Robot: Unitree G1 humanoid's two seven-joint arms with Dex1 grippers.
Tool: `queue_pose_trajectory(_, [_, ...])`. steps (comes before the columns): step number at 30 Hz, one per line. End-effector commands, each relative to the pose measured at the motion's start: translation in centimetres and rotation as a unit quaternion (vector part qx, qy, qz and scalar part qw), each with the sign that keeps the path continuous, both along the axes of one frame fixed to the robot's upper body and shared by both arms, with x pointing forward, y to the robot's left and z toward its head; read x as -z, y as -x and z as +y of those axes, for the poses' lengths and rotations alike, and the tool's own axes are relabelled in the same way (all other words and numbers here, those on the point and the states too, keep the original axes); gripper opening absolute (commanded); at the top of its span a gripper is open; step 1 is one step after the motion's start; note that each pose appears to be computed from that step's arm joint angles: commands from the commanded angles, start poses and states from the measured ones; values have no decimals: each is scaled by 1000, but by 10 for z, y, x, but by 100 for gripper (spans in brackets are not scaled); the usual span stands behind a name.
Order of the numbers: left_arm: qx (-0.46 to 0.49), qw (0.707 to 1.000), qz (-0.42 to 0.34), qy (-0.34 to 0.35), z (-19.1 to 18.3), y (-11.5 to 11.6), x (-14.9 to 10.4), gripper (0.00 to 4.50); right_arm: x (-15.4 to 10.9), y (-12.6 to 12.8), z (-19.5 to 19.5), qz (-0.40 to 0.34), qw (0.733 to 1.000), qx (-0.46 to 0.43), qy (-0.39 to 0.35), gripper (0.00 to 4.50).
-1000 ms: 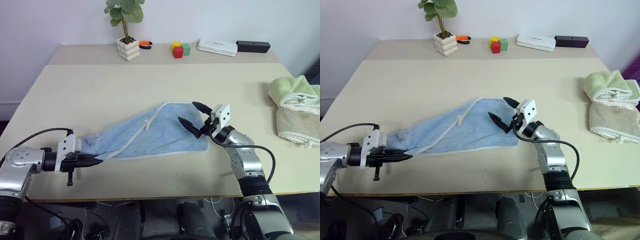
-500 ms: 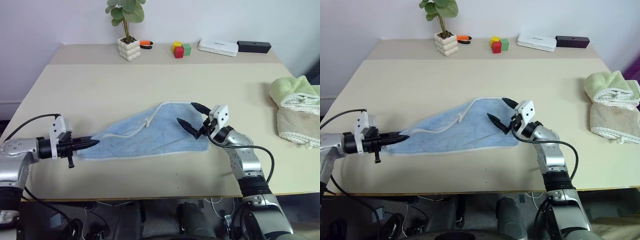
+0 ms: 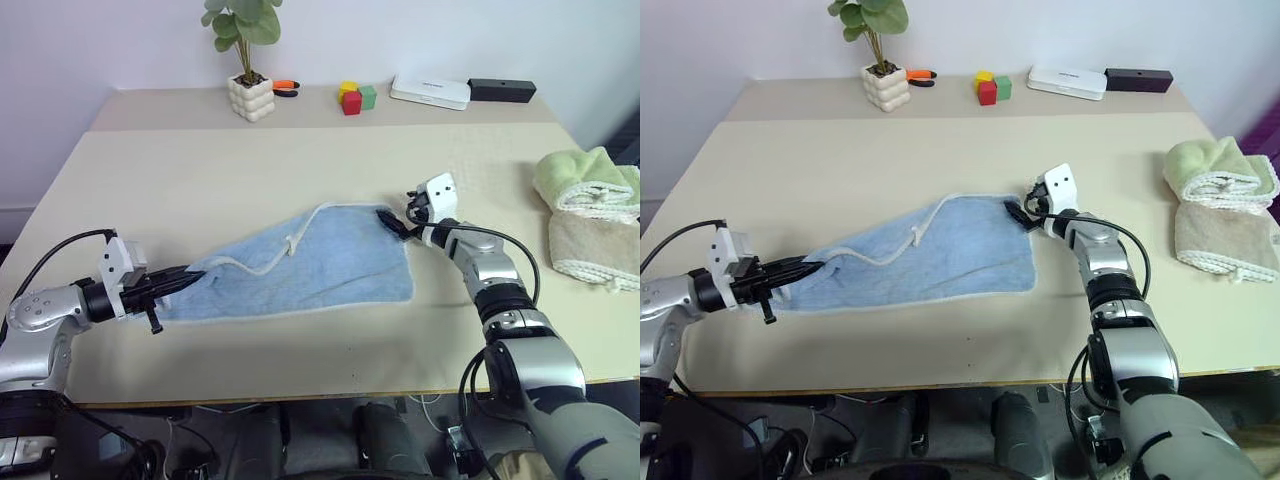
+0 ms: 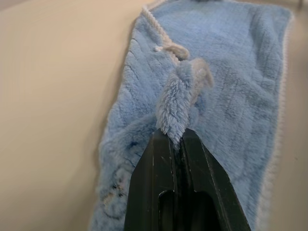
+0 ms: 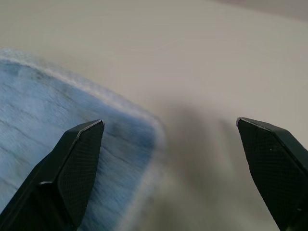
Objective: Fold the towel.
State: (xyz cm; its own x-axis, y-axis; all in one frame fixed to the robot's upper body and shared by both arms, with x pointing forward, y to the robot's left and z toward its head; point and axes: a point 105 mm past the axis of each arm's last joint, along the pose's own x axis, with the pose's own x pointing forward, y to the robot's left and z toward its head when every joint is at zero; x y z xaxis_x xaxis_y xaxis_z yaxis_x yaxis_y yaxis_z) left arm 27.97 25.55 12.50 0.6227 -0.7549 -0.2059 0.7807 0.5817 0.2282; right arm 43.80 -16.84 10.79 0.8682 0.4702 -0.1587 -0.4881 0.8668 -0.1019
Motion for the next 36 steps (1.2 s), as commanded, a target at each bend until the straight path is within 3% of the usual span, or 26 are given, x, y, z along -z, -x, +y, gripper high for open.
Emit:
queue_pose_trajectory(1, [-9,999,-29,14,1,6,-15,6,-18,-7,6,-6,999,-7,-42,450])
queue_pose_trajectory(7, [-23,999,-31,17,1,11,-14,6,8,-7,13,50,999,-2,-17,450])
queue_pose_trajectory(8, [-24,999,-31,17,1,11,-14,2,11,-7,14,58,998,-2,-12,425])
queue_pose_trajectory(11, [-25,999,-30,17,0,11,-13,0,16,-7,15,70,998,0,8,320])
queue_pose_trajectory(17, [-25,999,-29,14,-1,10,-12,0,15,-6,23,67,998,-16,3,23])
queue_pose_trajectory(18, [-26,999,-30,13,-1,9,-12,0,14,-5,24,64,998,-21,1,10])
queue_pose_trajectory(24, [-60,997,-42,18,6,-5,-12,0,6,-3,5,34,999,-16,18,10])
queue_pose_trajectory(30, [-186,976,-115,0,38,-39,-22,0,-29,13,-20,-44,997,-52,36,10])
queue_pose_trajectory(36, [-219,966,-140,-8,39,-69,-28,0,-45,25,-39,-63,993,-55,78,10])
